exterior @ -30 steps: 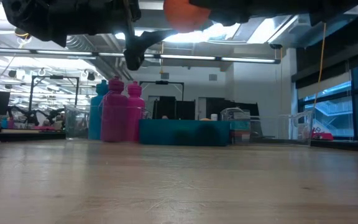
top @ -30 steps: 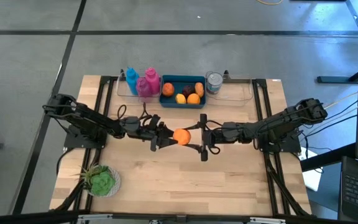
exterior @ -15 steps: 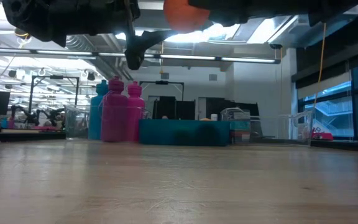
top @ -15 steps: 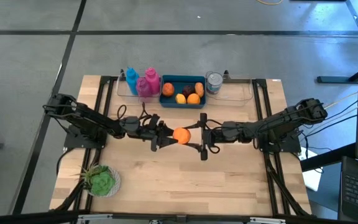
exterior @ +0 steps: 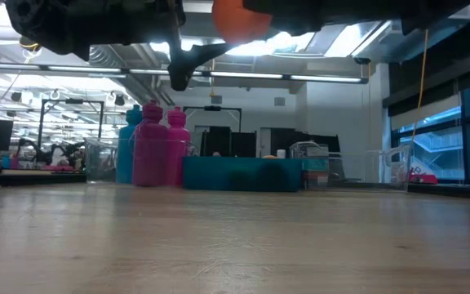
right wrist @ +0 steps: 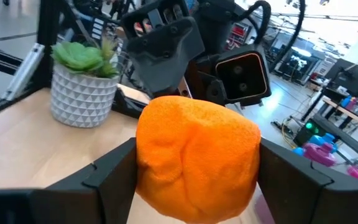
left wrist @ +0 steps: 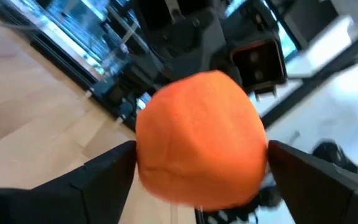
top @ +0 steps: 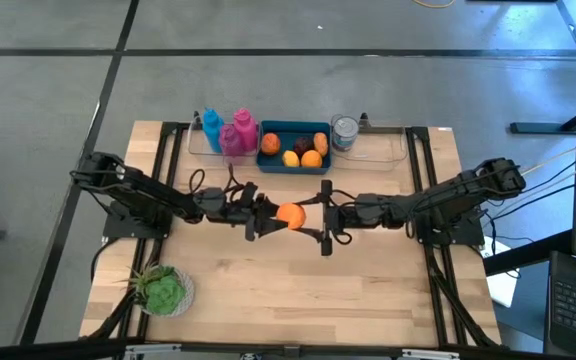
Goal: Pick & Place Food Item
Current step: Put the orange into the blue bin
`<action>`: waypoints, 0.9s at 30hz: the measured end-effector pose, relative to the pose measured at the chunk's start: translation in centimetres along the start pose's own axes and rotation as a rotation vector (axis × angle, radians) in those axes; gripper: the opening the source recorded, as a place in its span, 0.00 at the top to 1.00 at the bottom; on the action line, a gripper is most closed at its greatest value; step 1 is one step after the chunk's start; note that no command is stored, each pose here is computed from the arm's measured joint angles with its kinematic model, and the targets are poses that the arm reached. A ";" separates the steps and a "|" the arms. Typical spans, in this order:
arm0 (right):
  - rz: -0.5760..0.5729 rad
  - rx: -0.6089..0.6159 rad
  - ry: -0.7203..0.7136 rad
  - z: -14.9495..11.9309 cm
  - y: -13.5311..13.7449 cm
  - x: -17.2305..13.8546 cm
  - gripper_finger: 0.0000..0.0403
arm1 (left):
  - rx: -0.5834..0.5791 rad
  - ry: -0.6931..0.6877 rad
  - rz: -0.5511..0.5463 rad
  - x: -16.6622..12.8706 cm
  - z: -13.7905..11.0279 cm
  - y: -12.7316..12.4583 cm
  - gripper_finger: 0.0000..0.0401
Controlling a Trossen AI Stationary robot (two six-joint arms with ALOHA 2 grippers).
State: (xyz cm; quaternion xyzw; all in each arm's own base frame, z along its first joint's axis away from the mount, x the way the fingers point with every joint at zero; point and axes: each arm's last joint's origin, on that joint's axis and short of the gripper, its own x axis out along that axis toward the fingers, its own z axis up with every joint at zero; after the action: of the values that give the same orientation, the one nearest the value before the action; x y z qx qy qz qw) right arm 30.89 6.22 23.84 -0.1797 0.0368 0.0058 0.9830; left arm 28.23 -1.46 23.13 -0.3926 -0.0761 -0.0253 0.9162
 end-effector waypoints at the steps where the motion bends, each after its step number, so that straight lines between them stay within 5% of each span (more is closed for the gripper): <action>1: -0.002 -0.001 0.000 0.0 0.0 0.0 0.30 | -0.013 -0.013 0.005 0.1 0.1 0.0 0.12; 11: 0.014 -0.020 -0.053 0.2 -0.7 0.1 0.30 | -0.050 -0.015 -0.107 0.7 0.8 -1.4 0.11; 27: -0.008 -0.047 -0.037 -0.1 -1.0 0.1 0.30 | -0.059 0.072 -0.121 1.8 0.0 -1.2 0.11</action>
State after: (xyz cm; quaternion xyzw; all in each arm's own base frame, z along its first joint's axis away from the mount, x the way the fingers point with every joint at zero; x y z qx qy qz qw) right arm 31.06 5.26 24.10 -0.2027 0.0177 0.0061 0.9791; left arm 29.91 -2.22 24.29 -0.4127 -0.0657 -0.0969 0.9033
